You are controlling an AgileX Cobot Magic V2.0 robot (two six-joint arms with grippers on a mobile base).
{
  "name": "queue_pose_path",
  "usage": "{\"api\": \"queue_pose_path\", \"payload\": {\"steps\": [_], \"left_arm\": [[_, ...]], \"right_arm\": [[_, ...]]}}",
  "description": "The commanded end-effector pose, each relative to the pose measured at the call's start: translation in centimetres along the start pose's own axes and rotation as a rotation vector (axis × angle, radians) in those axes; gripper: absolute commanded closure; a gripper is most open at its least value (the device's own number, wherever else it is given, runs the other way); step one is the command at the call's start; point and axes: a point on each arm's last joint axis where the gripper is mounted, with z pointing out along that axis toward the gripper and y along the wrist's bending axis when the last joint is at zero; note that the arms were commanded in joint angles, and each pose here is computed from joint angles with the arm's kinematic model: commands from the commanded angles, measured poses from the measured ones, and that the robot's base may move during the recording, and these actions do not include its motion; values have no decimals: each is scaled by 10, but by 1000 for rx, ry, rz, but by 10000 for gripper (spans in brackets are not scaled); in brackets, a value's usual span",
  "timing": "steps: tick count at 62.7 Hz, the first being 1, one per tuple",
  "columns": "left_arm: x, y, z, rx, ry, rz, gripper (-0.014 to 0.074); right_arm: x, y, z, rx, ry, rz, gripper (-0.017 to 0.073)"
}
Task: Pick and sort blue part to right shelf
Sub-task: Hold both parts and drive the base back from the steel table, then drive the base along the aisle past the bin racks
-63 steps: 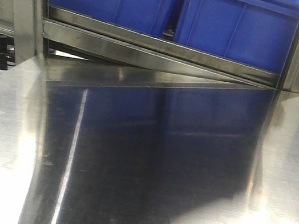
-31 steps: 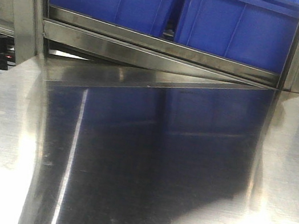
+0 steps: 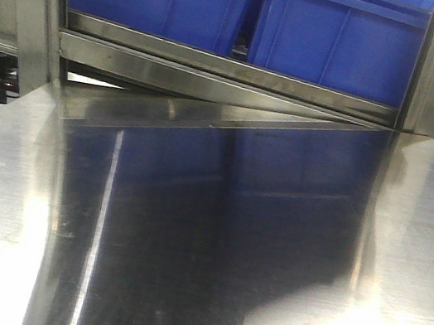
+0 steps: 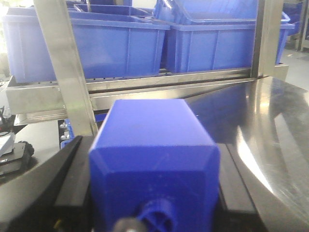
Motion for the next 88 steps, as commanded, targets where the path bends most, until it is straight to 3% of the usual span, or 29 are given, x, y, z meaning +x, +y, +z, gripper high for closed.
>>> {"api": "queue_pose_path", "payload": {"steps": [1, 88], "left_arm": [[-14, 1, -8, 9, -125, -9, 272], [-14, 1, -8, -19, -122, -12, 272]], "right_arm": [[-17, 0, -3, 0, -108, -23, 365], [-16, 0, -2, 1, -98, -24, 365]]}}
